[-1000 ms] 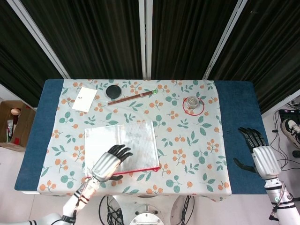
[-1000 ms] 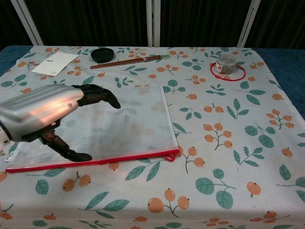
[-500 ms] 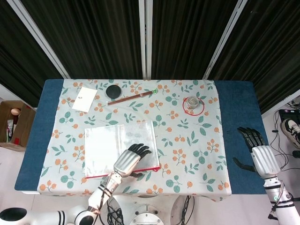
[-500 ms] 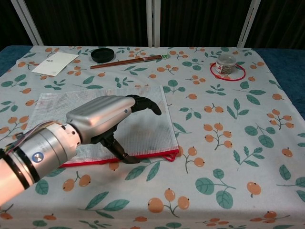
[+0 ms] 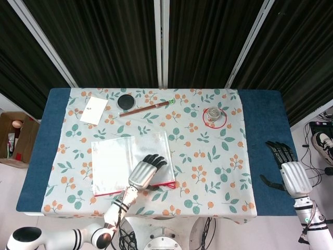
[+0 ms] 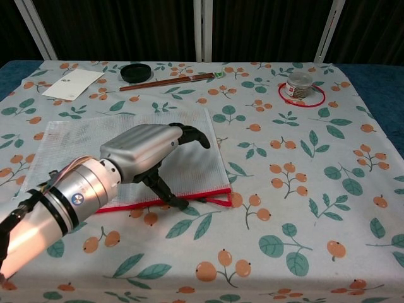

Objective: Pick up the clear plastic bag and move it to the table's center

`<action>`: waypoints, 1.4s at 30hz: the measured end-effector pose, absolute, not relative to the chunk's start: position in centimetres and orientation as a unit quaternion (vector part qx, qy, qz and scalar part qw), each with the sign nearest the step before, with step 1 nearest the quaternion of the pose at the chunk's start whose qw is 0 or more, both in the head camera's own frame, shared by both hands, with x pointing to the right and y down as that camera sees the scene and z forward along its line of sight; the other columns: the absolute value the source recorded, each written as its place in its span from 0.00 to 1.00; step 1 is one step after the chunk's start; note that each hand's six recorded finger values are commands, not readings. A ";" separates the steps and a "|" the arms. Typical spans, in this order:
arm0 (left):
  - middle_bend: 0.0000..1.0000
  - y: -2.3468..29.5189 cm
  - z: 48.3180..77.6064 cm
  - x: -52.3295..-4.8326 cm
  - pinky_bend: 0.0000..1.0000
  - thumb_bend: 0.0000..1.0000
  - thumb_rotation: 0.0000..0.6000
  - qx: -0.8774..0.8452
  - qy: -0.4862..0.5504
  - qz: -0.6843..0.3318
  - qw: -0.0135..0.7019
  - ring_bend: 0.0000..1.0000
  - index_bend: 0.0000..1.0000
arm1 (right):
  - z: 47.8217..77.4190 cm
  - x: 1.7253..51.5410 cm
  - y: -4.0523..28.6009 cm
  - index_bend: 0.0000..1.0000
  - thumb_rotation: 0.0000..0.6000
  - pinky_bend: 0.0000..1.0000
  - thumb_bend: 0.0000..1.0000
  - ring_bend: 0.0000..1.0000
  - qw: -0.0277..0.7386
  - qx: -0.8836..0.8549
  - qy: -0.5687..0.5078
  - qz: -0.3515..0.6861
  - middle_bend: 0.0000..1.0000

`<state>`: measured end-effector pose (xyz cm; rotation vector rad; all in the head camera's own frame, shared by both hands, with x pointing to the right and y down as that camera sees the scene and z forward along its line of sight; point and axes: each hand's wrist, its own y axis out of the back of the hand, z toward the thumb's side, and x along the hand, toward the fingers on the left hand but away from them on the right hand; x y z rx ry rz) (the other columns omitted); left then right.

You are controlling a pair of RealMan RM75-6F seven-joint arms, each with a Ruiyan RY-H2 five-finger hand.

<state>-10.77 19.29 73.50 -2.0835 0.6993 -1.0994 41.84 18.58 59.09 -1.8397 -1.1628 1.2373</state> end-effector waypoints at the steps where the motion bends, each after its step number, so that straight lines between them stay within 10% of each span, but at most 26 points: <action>1: 0.15 19.0 73.6 -11.1 0.15 0.00 1.00 -0.794 0.273 -0.426 0.336 0.10 0.23 | 59.1 41.8 18.6 0.01 1.00 0.00 0.16 0.00 0.314 -0.698 -0.441 0.469 0.08; 23: 0.21 17.6 71.3 -10.5 0.15 0.14 1.00 -0.822 0.283 -0.353 0.345 0.10 0.46 | 58.8 41.3 18.5 0.01 1.00 0.00 0.15 0.00 0.320 -0.700 -0.436 0.466 0.08; 42: 0.19 16.6 73.7 -6.5 0.15 0.26 1.00 -0.821 0.123 -0.361 0.424 0.10 0.46 | 58.9 42.2 18.8 0.01 1.00 0.00 0.15 0.00 0.312 -0.693 -0.444 0.474 0.08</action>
